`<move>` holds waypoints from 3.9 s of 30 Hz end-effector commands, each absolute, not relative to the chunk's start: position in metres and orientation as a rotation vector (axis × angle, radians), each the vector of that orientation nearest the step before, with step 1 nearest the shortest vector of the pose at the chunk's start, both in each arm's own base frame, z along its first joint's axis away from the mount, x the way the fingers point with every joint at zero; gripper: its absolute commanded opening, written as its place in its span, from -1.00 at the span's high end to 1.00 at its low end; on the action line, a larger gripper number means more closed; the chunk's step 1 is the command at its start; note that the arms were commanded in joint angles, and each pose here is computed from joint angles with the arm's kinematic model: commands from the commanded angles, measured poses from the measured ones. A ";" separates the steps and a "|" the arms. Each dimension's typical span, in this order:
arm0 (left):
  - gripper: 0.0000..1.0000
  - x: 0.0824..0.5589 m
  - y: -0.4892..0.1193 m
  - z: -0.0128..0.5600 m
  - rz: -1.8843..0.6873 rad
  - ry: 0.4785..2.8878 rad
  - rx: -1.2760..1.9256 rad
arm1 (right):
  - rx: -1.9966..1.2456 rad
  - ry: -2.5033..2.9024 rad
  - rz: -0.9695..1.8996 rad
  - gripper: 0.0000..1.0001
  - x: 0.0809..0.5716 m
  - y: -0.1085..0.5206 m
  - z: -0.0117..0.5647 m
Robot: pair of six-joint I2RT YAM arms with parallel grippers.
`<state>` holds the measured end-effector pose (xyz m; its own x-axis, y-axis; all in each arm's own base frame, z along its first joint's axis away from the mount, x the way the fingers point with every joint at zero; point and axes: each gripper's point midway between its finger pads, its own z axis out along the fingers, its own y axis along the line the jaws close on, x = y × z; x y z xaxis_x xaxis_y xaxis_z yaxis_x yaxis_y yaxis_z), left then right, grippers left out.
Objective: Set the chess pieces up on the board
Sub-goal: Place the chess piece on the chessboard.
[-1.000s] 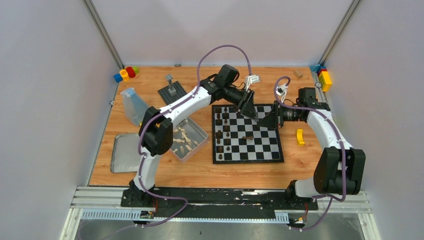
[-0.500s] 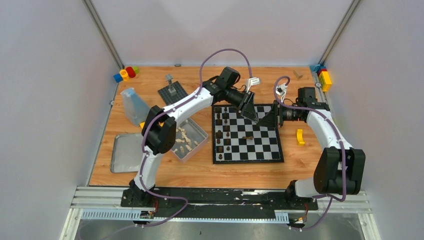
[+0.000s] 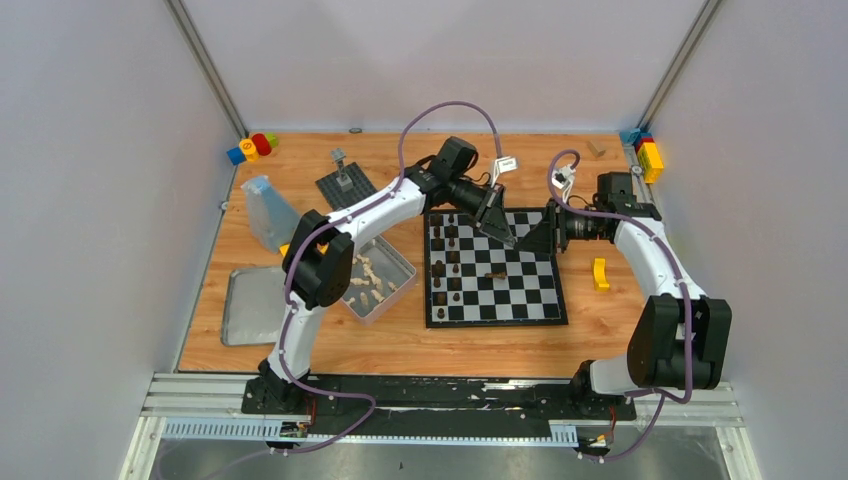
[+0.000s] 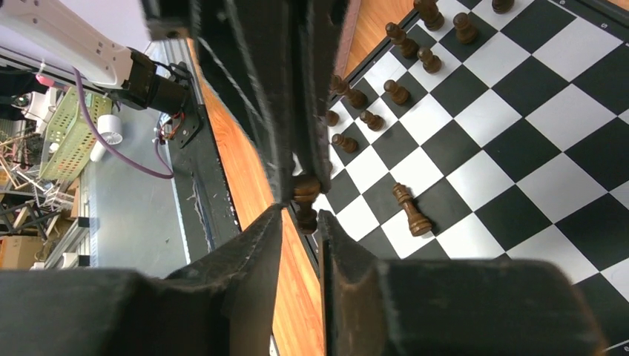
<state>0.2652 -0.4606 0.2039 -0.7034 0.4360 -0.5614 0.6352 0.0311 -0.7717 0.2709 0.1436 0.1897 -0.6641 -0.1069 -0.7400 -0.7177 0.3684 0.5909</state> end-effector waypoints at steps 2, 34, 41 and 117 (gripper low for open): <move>1.00 0.260 -0.457 0.218 -1.775 2.066 1.096 | -0.726 1.904 1.279 0.33 0.291 0.141 0.233; 1.00 0.358 -0.394 0.272 -2.039 2.013 0.172 | -0.457 1.865 1.319 0.03 0.365 0.181 0.277; 1.00 0.357 -0.392 0.273 -2.060 2.006 0.129 | -0.480 1.873 1.384 0.10 0.366 0.195 0.276; -0.52 0.411 -0.202 0.282 -0.948 2.093 0.380 | -1.137 1.904 1.008 1.00 0.262 0.207 0.220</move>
<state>0.4132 -0.2460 0.2533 -0.7806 -0.1413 -0.6088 0.4576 0.5344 -0.7107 0.2871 0.2012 0.2545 -0.4563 -0.1871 -0.8699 -0.8626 0.3328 0.3809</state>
